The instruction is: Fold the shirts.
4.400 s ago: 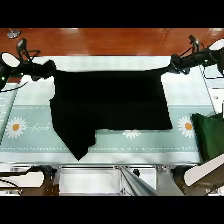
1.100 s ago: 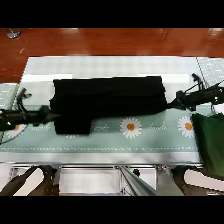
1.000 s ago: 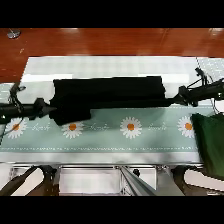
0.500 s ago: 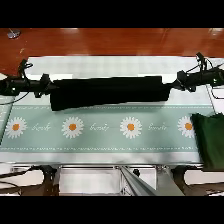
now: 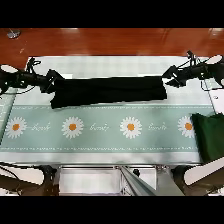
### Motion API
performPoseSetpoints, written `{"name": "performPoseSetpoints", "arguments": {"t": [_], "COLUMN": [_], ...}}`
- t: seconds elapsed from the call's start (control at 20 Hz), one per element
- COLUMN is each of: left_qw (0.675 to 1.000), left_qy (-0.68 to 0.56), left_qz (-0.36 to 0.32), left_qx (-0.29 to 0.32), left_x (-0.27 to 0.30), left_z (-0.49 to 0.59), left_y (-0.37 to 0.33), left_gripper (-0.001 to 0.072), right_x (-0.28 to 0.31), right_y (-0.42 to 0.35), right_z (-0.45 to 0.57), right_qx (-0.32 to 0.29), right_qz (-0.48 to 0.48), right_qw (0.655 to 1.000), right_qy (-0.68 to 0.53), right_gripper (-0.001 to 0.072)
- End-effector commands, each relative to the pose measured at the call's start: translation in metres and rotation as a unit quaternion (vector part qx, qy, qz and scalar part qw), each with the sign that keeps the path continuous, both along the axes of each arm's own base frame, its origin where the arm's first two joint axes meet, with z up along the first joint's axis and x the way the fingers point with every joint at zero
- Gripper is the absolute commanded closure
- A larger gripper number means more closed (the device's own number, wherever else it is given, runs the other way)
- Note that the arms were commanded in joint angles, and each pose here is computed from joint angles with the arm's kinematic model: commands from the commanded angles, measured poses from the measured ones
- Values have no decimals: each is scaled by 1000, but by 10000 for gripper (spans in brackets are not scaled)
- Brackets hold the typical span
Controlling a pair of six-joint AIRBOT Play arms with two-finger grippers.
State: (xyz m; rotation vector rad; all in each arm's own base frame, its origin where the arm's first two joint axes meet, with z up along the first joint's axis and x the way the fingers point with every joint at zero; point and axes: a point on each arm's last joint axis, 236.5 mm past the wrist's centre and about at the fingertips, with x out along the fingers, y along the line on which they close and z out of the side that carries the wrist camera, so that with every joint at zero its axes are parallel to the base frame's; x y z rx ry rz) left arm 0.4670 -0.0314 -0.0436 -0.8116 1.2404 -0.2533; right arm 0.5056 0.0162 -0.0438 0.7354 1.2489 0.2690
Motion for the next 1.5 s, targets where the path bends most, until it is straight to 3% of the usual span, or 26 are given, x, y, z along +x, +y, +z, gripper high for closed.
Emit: {"name": "performPoseSetpoints", "arguments": {"t": [0.0,0.15,0.3,0.5,0.75,0.8,0.85,0.95,1.0,1.05,1.1,1.25,1.45], "left_qw": [994,976,973,968,976,976,974,970,971,973,973,970,955], "left_qy": [87,99,-7,-81,-114,-125,-135,-160,-163,-160,-153,-142,-155], "left_qz": [-19,37,62,33,-29,-41,-52,-67,-72,-79,-92,-137,-213], "left_qx": [66,192,223,236,182,175,173,168,157,148,145,144,135], "left_x": [-37,-58,-46,-54,-54,-54,-54,-51,-53,-57,-63,-82,-113], "left_z": [-6,3,38,62,71,74,76,82,85,85,83,78,78], "left_y": [46,106,92,41,-48,-66,-79,-103,-114,-123,-130,-150,-205], "left_gripper": [7,7,6,6,7,7,7,7,20,251,684,684,686], "right_x": [2,-30,-34,-31,-30,-29,-28,-28,-32,-38,-44,-61,-107], "right_y": [-30,-66,-45,-8,36,42,47,52,54,53,46,24,28], "right_z": [6,-28,-42,-50,-52,-49,-46,-37,-28,-19,-10,31,89], "right_qx": [-5,-42,2,26,37,35,35,37,41,36,18,-58,-99], "right_qz": [-7,-25,-12,20,56,65,73,86,99,110,119,132,133], "right_qw": [1000,995,993,993,991,991,990,990,988,987,986,986,986], "right_qy": [1,90,114,116,116,114,111,110,111,113,113,86,-2], "right_gripper": [88,88,89,89,106,175,295,692,692,692,692,693,692]}}
